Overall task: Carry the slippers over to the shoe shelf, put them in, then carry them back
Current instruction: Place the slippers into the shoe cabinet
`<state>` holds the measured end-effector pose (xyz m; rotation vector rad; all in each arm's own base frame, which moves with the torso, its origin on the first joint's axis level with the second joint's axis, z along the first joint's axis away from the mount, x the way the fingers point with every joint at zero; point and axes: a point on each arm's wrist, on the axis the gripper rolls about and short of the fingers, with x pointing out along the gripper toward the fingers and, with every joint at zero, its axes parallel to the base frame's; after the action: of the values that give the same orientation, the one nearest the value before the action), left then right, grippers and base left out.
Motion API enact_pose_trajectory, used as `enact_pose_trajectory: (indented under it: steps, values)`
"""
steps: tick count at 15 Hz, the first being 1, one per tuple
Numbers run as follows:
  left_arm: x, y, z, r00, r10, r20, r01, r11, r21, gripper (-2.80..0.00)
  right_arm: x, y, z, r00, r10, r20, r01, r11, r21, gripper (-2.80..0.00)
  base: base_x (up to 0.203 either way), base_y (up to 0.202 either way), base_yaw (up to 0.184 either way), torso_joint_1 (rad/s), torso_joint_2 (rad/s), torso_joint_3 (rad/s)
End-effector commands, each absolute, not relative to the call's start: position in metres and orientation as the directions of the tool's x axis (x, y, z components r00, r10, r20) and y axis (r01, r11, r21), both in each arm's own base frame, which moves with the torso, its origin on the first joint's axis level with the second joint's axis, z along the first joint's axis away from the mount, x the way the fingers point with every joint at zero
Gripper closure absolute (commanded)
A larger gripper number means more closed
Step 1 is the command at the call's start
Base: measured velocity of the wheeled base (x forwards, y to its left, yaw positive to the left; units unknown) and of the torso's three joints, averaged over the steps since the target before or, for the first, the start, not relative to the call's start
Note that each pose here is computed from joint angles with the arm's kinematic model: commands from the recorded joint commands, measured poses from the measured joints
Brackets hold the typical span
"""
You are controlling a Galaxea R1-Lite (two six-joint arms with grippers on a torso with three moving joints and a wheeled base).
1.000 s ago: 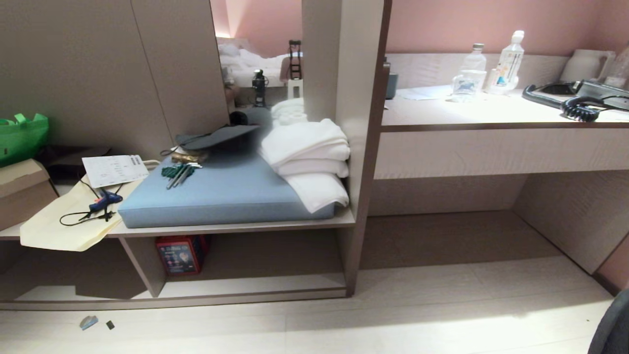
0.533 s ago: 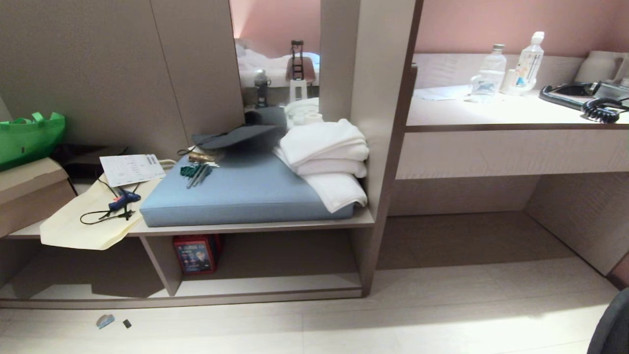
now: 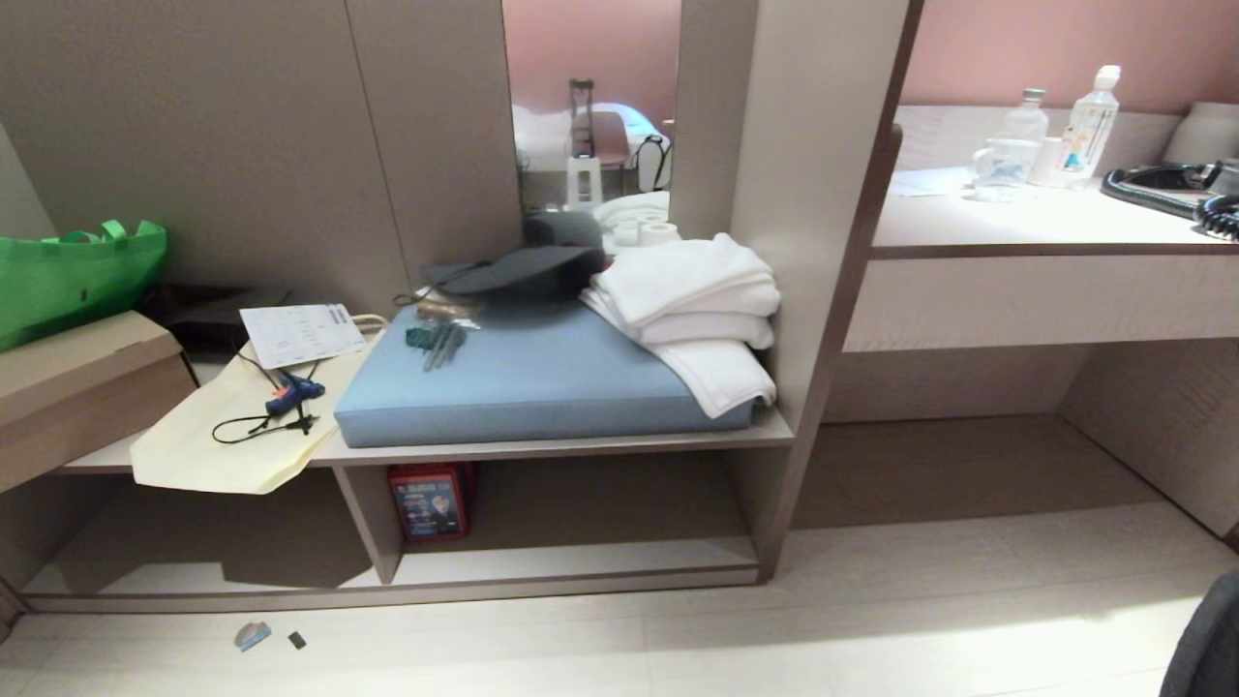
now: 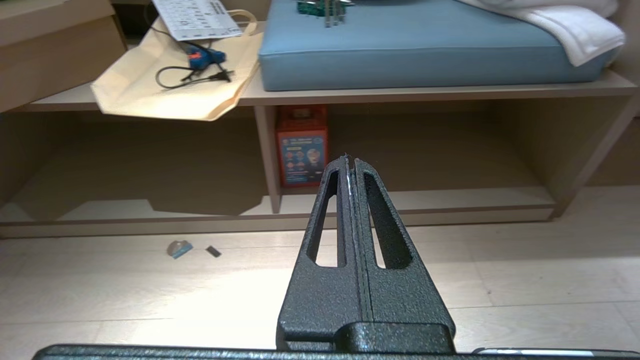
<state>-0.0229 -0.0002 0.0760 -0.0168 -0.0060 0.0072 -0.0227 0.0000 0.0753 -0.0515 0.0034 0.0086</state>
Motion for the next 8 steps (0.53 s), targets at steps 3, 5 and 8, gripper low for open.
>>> enact_pose_trajectory:
  steps: [3,5,8]
  values:
    - [-0.0228,-0.0002,0.0761,1.000,0.008,0.006,-0.008,1.000,-0.017,0.00,-0.0226,0.0000,0.0754,1.000,0.009,-0.005,-0.009,0.999,-0.052,0.00,0.000,0.192,-0.001,0.003,0.00,0.005]
    - [-0.0228,-0.0002,0.0760,1.000,0.008,0.005,-0.008,1.000,-0.017,0.00,-0.0226,0.0000,0.0754,1.000,0.009,-0.005,-0.009,0.999,-0.052,0.00,0.000,0.118,-0.001,0.002,0.00,0.004]
    - [-0.0228,-0.0002,0.0760,1.000,0.008,0.005,-0.008,1.000,-0.017,0.00,-0.0226,0.0000,0.0752,1.000,0.009,-0.006,-0.010,0.999,-0.052,0.00,0.000,0.000,0.000,0.000,0.00,0.000]
